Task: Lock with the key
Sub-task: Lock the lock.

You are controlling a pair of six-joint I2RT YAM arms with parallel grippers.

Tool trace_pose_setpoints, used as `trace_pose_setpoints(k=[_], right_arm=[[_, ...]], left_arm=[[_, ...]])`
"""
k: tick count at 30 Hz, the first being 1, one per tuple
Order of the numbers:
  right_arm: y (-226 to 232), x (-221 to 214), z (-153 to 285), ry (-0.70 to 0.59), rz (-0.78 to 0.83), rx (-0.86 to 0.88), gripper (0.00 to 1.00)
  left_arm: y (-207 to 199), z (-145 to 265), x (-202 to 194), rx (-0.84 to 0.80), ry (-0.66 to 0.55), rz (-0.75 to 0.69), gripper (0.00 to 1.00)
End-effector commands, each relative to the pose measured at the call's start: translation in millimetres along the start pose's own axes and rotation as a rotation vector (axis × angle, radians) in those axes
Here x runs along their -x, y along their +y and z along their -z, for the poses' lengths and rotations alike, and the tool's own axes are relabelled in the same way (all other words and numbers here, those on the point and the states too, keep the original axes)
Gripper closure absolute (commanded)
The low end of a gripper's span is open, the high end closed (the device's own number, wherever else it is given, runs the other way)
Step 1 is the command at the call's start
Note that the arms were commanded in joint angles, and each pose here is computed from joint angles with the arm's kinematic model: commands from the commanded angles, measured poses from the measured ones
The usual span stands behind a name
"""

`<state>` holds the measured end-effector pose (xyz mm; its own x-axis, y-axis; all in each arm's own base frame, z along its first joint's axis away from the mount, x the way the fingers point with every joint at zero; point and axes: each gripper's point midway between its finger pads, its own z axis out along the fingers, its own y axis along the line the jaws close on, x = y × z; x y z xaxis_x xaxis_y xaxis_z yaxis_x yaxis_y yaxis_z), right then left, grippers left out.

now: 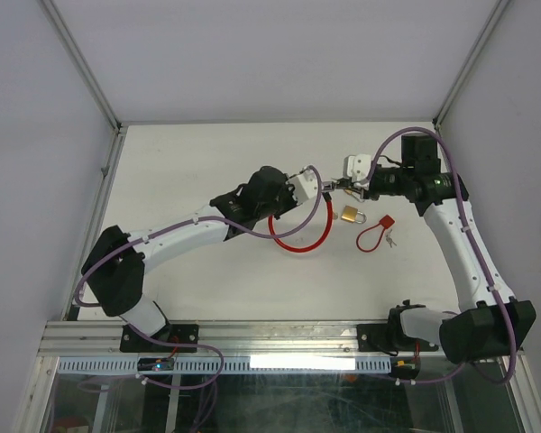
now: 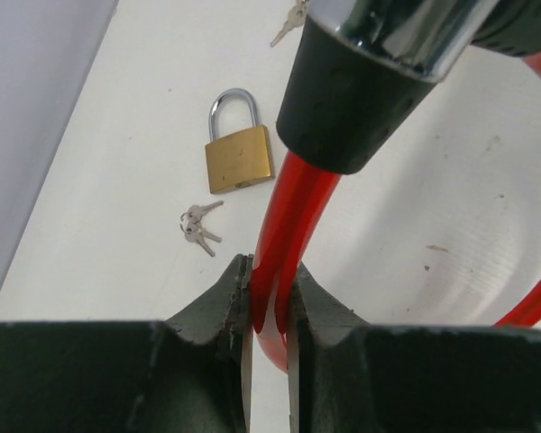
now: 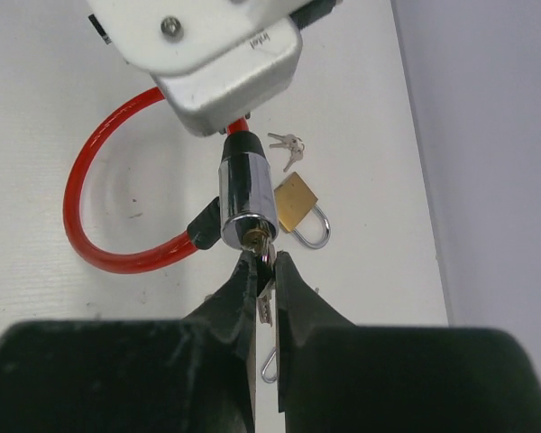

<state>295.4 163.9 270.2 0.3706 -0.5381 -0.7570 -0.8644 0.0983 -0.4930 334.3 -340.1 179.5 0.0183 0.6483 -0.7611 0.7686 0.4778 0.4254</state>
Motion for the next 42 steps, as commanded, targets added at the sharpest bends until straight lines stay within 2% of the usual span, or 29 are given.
trace_pose_setpoints(k=[1,4,9,12,14,16,18,20,22,24,27,30,33,36,37,40,42], right_arm=[[-13.7,11.3,24.9,-0.009,0.129,-0.016,1.00],[-8.0,8.1,24.4,-0.004,0.118,-0.003,1.00],[-17.2,8.7,25.7,-0.005,0.000,-0.050,1.00],[-26.1,5.0,22.9,0.011,-0.229,-0.071,1.00],[-31.4,2.8,19.6,0.014,-0.459,-0.062,1.00],[-22.3,1.2,13.5,-0.005,-0.668,0.019,1.00],[-12.7,1.6,5.8,-0.031,-0.782,0.092,1.00],[-6.7,0.8,1.6,-0.043,-0.831,0.126,1.00],[-2.5,-0.7,1.3,-0.038,-0.787,0.133,1.00],[4.0,0.8,5.1,-0.040,-0.646,0.128,1.00],[12.4,1.4,14.2,-0.024,-0.295,0.077,1.00],[20.4,8.6,27.9,-0.021,0.084,0.007,1.00],[12.1,12.5,34.2,-0.007,0.266,-0.064,1.00],[-4.8,18.6,39.5,0.018,0.154,-0.078,1.00],[-8.6,18.7,40.3,0.024,0.066,-0.080,1.00],[-11.9,16.8,41.0,0.024,-0.142,-0.045,1.00],[-15.8,12.0,39.8,0.021,-0.325,-0.031,1.00]], left_arm=[[9.9,19.5,-6.3,0.011,-0.011,0.006,1.00],[3.9,19.8,-8.7,-0.020,-0.016,0.015,1.00],[-6.7,18.9,-17.1,-0.061,0.010,0.035,1.00],[-11.3,21.6,-13.9,-0.089,0.003,0.060,1.00],[-9.4,23.4,-10.2,-0.081,0.008,0.085,1.00],[-3.4,24.1,-9.0,-0.043,0.028,0.107,1.00],[1.1,26.1,-8.2,0.004,0.043,0.101,1.00],[3.3,27.3,-10.0,0.041,0.061,0.081,1.00],[5.9,28.7,-13.1,0.071,0.077,0.063,1.00],[4.5,31.3,-15.0,0.062,0.079,0.046,1.00],[-6.2,33.3,-13.7,-0.005,0.060,0.030,1.00],[-24.6,34.0,-9.5,-0.150,0.047,0.063,1.00],[-35.1,37.1,-1.9,-0.293,0.018,0.107,1.00],[-37.3,38.7,-2.9,-0.339,0.011,0.114,1.00],[-35.3,38.6,-3.2,-0.331,0.012,0.115,1.00],[-23.4,38.8,-0.5,-0.268,0.011,0.120,1.00],[-7.0,38.2,0.1,-0.168,0.020,0.135,1.00]])
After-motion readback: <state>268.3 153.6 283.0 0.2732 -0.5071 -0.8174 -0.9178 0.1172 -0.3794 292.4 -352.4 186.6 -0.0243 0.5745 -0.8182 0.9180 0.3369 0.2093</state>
